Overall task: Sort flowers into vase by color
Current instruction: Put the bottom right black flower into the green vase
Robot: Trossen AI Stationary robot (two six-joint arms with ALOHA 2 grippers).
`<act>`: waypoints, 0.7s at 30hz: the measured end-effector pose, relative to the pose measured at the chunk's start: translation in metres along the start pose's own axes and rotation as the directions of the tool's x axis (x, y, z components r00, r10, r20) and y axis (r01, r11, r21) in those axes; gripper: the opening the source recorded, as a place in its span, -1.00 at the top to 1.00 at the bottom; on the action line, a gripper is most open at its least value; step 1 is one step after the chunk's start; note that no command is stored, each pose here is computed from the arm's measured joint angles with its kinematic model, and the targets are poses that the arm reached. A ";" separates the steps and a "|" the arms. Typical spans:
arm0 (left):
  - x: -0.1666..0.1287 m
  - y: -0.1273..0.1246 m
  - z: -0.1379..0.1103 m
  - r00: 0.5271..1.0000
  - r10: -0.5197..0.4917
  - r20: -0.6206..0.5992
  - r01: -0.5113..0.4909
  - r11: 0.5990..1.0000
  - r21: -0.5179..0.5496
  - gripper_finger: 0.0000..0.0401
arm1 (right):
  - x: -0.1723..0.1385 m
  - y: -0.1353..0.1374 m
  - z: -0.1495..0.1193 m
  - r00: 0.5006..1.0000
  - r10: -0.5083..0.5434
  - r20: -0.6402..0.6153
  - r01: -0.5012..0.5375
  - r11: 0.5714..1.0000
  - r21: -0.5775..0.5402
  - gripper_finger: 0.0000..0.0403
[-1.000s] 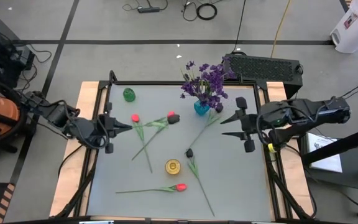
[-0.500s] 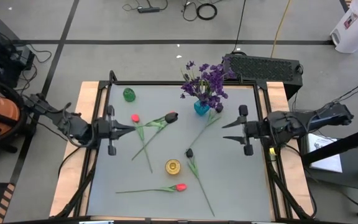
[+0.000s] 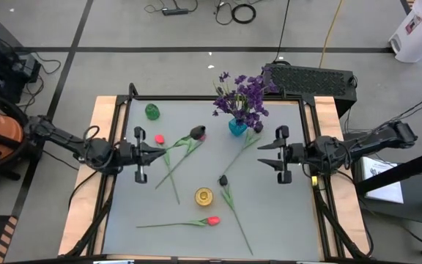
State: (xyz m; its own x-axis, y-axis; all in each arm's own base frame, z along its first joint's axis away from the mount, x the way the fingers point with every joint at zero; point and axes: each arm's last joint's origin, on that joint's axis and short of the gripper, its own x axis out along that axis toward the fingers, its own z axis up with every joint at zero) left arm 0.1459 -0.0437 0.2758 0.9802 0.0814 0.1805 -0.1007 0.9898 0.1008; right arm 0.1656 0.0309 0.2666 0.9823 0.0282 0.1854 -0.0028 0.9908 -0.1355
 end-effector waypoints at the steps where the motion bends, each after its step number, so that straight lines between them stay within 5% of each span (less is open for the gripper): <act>1: 0.001 0.001 -0.002 1.000 -0.004 0.011 0.005 1.000 -0.002 0.97 | 0.002 0.001 -0.001 1.000 -0.001 0.003 0.001 1.000 0.001 0.18; 21: 0.050 0.010 -0.038 0.986 -0.110 0.124 0.110 0.994 0.010 0.96 | 0.050 -0.002 -0.035 0.986 -0.101 0.132 0.097 0.995 0.038 0.18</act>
State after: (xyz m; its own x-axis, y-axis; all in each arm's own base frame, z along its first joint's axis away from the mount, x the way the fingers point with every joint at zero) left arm 0.2007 -0.0252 0.2486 0.9565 -0.0436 0.2884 0.0062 0.9916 0.1296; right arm 0.2211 0.0251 0.2419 0.9442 -0.0547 0.3249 0.0849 0.9932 -0.0795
